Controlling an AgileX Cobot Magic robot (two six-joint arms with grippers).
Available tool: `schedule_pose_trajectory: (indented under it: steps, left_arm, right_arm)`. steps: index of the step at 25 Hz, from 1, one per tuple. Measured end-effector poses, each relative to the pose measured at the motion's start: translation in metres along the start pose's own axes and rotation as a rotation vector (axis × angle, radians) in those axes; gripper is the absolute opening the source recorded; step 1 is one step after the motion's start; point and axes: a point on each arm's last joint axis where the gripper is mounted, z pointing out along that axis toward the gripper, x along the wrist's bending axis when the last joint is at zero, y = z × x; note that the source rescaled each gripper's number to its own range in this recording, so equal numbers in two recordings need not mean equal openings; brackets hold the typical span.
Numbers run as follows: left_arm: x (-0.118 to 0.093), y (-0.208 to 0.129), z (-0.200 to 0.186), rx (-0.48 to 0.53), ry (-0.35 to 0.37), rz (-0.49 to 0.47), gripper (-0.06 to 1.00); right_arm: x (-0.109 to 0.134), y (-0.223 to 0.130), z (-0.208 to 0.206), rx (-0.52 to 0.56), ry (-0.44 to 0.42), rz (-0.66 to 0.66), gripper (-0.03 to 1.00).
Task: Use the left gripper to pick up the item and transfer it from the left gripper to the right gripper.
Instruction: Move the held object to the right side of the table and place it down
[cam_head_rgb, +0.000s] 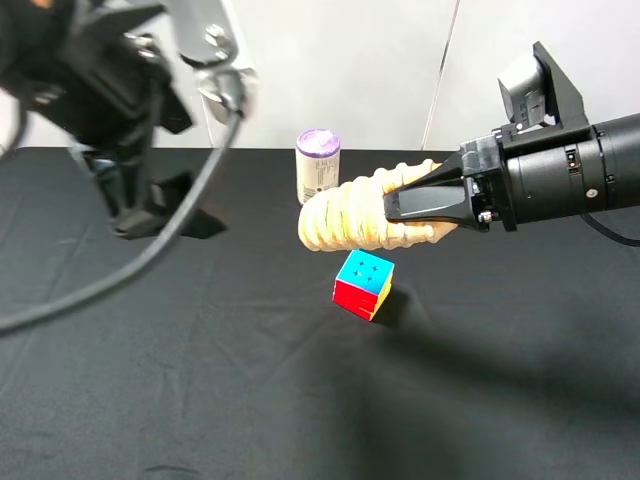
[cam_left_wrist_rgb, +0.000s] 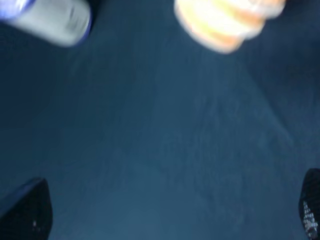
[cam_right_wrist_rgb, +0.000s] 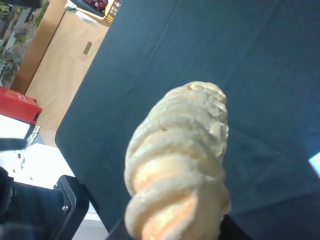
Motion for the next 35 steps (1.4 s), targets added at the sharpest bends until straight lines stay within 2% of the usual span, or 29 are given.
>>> schedule_pose_trajectory:
  steps: [3,8,15,18,27,32,35]
  left_arm:
    - [0.0,-0.01,-0.021,0.026,0.023,-0.084,1.0]
    - [-0.006,-0.029,-0.057,-0.03,0.052,-0.233,1.0]
    - [-0.034,-0.088,-0.091,-0.103,0.075,-0.359,1.0]
    - [-0.047,-0.114,-0.103,-0.165,0.088,-0.409,1.0]
    - [-0.083,-0.176,-0.106,-0.303,0.07,-0.473,1.0]
    - [-0.094,-0.197,-0.107,-0.376,0.085,-0.478,1.0]
    - [-0.098,-0.205,-0.107,-0.383,0.088,-0.48,1.0]
  right_arm:
    - [0.0,0.0,0.0,0.0,0.0,0.005,0.02]
    - [0.0,0.0,0.0,0.005,-0.002,0.007,0.02]
    - [-0.001,-0.002,0.0,0.02,-0.011,0.004,0.02]
    - [-0.001,-0.002,0.0,0.023,-0.012,0.004,0.02]
    - [-0.001,-0.002,0.0,0.022,-0.014,0.004,0.01]
    - [-0.002,-0.002,0.0,0.02,-0.018,0.009,0.01]
    - [-0.002,-0.002,0.0,0.017,-0.022,0.015,0.01]
